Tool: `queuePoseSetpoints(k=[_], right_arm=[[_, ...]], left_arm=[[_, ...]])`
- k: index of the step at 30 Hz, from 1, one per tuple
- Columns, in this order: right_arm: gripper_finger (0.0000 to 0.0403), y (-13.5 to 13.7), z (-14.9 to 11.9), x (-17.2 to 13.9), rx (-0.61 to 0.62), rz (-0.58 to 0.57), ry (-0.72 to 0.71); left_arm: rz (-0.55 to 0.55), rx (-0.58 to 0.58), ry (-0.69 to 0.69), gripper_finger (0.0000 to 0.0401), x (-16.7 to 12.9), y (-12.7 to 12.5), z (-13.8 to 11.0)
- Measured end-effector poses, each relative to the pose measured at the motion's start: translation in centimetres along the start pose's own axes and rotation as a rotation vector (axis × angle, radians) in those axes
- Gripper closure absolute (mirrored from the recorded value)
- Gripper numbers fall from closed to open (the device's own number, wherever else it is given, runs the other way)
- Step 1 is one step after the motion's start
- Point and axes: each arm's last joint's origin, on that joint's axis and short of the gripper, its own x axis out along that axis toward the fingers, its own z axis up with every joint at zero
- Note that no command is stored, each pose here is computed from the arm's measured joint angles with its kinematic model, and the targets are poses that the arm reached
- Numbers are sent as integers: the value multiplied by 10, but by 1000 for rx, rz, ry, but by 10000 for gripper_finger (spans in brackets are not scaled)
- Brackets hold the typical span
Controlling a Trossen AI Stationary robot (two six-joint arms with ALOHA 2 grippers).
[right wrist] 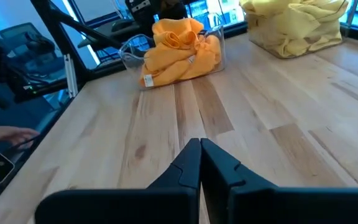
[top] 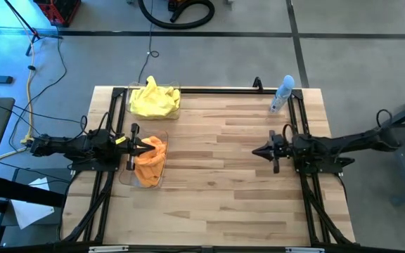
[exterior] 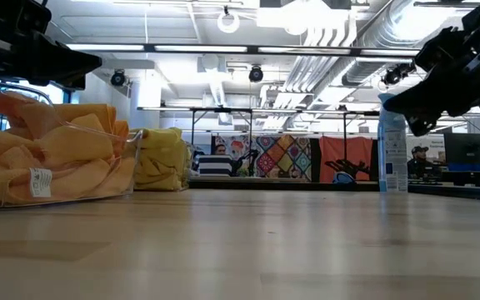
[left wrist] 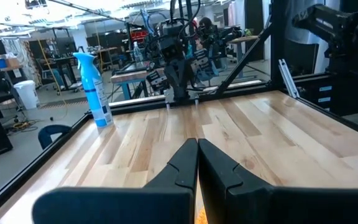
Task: Sort microfiber towel by color & place in baskets
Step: Return to Home Position
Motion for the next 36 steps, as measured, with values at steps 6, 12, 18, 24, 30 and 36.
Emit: queuePoseSetpoints(k=[6,12,18,24,30,36], right_arm=[[403,-1,-1,-12,-12,1,-3],[403,1,3,-20,-79,65,-62],[403,2,4,-21,-82,73,-84],[403,1,7,-22,-35,27,-118],[403,2,13,-29,-73,24,-218],[403,1,13,-29,-38,21,-214]], left_arm=[[0,0,0,401,0,0,0],[0,0,0,401,0,0,0],[0,0,0,401,0,0,0],[0,0,0,401,0,0,0],[0,0,0,401,0,0,0],[-1,0,1,401,0,0,0]])
